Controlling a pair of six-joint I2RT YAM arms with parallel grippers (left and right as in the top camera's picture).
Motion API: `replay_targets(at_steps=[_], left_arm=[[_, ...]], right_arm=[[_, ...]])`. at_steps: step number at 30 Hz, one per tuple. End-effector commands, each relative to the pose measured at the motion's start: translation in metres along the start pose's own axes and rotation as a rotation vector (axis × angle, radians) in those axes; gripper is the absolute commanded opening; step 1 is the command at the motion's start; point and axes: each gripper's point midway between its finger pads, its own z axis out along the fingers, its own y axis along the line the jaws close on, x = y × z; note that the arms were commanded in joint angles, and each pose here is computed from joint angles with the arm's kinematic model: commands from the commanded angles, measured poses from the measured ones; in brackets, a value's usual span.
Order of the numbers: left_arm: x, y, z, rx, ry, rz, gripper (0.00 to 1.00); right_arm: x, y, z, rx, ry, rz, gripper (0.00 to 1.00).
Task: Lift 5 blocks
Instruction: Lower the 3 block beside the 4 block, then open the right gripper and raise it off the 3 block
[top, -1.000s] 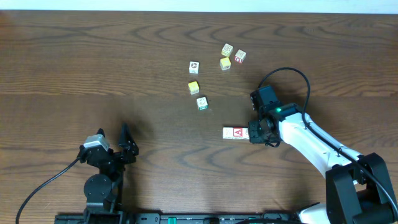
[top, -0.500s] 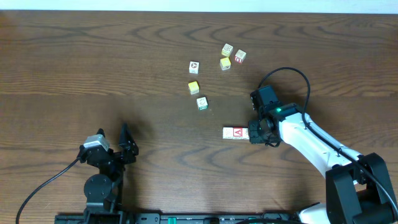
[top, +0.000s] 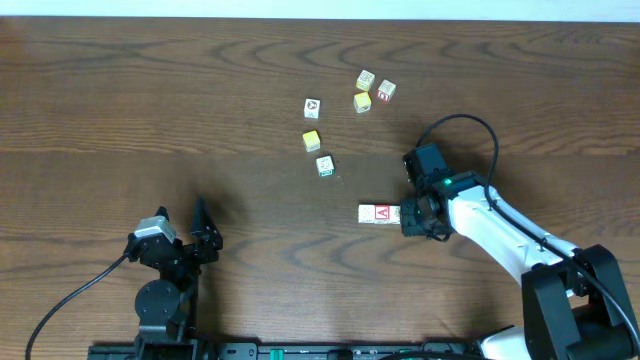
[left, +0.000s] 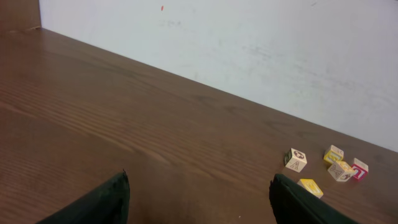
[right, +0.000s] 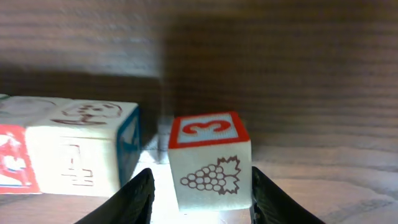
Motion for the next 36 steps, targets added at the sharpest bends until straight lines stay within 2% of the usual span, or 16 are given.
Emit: replay_targets(at_steps=[1, 23, 36], left_arm=[[0.016, 0.008, 0.001, -0.033, 0.049, 0.006, 0.72], [0.016, 0.008, 0.001, -0.033, 0.049, 0.006, 0.73], [0.016, 0.008, 0.001, -0.033, 0.049, 0.006, 0.73]], right_arm=[[0.002, 0.001, 0.002, 0.004, -0.001, 0.006, 0.45], [0.004, -0.002, 0.001, 0.018, 0.011, 0.006, 0.45], [-0.009, -0.007, -0.001, 0.052, -0.044, -0.005, 0.51]])
